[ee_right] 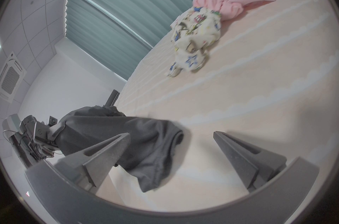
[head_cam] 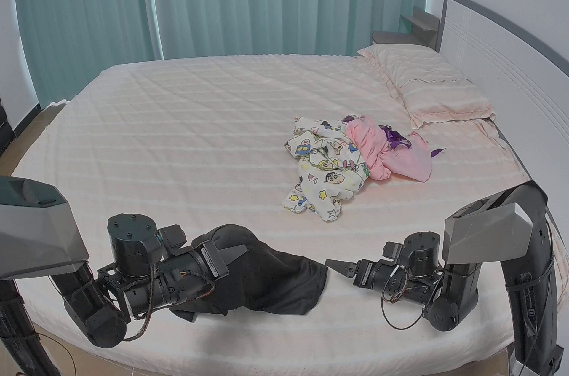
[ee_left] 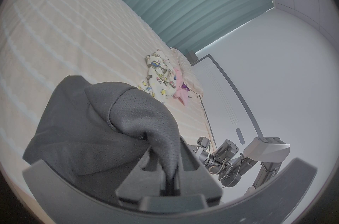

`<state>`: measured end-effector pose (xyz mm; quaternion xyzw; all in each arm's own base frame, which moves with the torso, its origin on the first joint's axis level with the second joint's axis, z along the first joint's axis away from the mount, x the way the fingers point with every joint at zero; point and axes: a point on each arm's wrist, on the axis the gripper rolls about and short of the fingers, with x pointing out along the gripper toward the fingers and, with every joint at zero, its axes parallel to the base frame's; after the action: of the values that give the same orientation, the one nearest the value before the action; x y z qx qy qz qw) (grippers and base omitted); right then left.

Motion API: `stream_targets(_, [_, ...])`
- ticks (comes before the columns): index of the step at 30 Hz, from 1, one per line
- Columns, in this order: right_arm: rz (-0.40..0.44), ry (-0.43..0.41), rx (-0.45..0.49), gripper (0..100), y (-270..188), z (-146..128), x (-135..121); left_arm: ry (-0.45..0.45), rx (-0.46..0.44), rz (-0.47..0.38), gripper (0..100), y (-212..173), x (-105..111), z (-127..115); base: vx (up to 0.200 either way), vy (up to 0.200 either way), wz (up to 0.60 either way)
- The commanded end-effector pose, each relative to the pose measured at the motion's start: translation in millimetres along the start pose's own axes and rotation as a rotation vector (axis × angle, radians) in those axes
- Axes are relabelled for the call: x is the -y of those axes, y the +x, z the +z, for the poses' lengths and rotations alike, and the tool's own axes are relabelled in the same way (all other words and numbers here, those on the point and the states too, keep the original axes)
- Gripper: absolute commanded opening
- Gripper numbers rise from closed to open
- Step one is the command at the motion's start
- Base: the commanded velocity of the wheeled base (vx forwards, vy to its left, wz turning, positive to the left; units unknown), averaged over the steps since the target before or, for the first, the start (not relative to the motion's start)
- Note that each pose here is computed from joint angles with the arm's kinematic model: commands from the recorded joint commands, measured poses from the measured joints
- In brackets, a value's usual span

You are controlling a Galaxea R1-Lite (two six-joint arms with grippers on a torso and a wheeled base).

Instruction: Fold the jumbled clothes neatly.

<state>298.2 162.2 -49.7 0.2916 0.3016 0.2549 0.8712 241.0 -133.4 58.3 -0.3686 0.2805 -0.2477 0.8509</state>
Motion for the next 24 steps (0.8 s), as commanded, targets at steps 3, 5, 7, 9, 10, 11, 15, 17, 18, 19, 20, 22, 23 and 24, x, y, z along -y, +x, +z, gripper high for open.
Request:
stream_targets(3, [-0.026, 0.021, 0.059, 100, -10.7, 17.6, 10.9, 0.031, 0.011, -0.073, 0, -1.3, 27.1, 3.5, 0.0, -0.2, 0.0])
stream_targets(5, [-0.028, 0.024, 0.061, 100, -11.0, 18.3, 11.6, 0.032, 0.013, -0.078, 0, -0.9, 29.5, 5.1, 0.0, -0.2, 0.0])
stream_targets(7, [-0.043, 0.035, 0.083, 100, -16.3, 25.2, 16.4, 0.041, -0.03, -0.093, 0, 3.9, 56.1, 9.1, 0.0, -0.2, 0.0])
stream_targets(9, [-0.049, 0.039, 0.087, 100, -17.4, 26.7, 18.2, 0.045, -0.03, -0.097, 0, 4.6, 64.3, 11.4, 0.0, -0.2, 0.0])
stream_targets(10, [-0.054, 0.042, 0.092, 100, -18.9, 28.1, 19.9, 0.05, -0.008, -0.097, 0, 7.1, 76.2, 15.7, 0.0, -0.2, 0.0])
stream_targets(11, [-0.056, 0.043, 0.094, 100, -19.2, 28.7, 20.7, 0.052, 0.002, -0.099, 0, 8.2, 79.6, 16.6, 0.0, -0.2, 0.0])
stream_targets(15, [-0.059, 0.046, 0.108, 100, -20.8, 32.8, 22.3, 0.064, 0.092, -0.139, 0, 16.9, 106.8, 26.9, 0.0, -0.1, 0.0])
stream_targets(17, [-0.059, 0.048, 0.118, 100, -21.9, 35.7, 22.4, 0.069, 0.101, -0.169, 0, 15.8, 115.8, 29.4, 0.0, 0.0, 0.0])
stream_targets(18, [-0.064, 0.051, 0.125, 100, -23.1, 37.8, 24.4, 0.071, 0.102, -0.182, 0, 14.7, 120.3, 30.3, 0.0, 0.0, 0.0])
stream_targets(19, [-0.068, 0.053, 0.131, 100, -24.1, 39.7, 25.9, 0.073, 0.102, -0.19, 0, 13.9, 124.0, 30.7, 0.0, 0.0, 0.0])
stream_targets(20, [-0.073, 0.056, 0.141, 100, -24.9, 42.3, 28.4, 0.075, 0.094, -0.198, 0, 13.7, 128.7, 30.0, 0.0, 0.0, 0.0])
stream_targets(22, [-0.084, 0.065, 0.157, 100, -26.9, 46.5, 33.3, 0.075, 0.073, -0.187, 0, 14.0, 128.6, 27.9, 0.0, 0.0, 0.0])
stream_targets(23, [-0.092, 0.077, 0.174, 100, -29.1, 51.2, 37.1, 0.073, 0.058, -0.168, 0, 14.0, 124.4, 25.3, 0.0, 0.0, 0.0])
stream_targets(24, [-0.1, 0.087, 0.185, 100, -31.1, 54.6, 41.2, 0.07, 0.039, -0.146, 0, 14.4, 119.1, 21.3, 0.0, 0.0, 0.0])
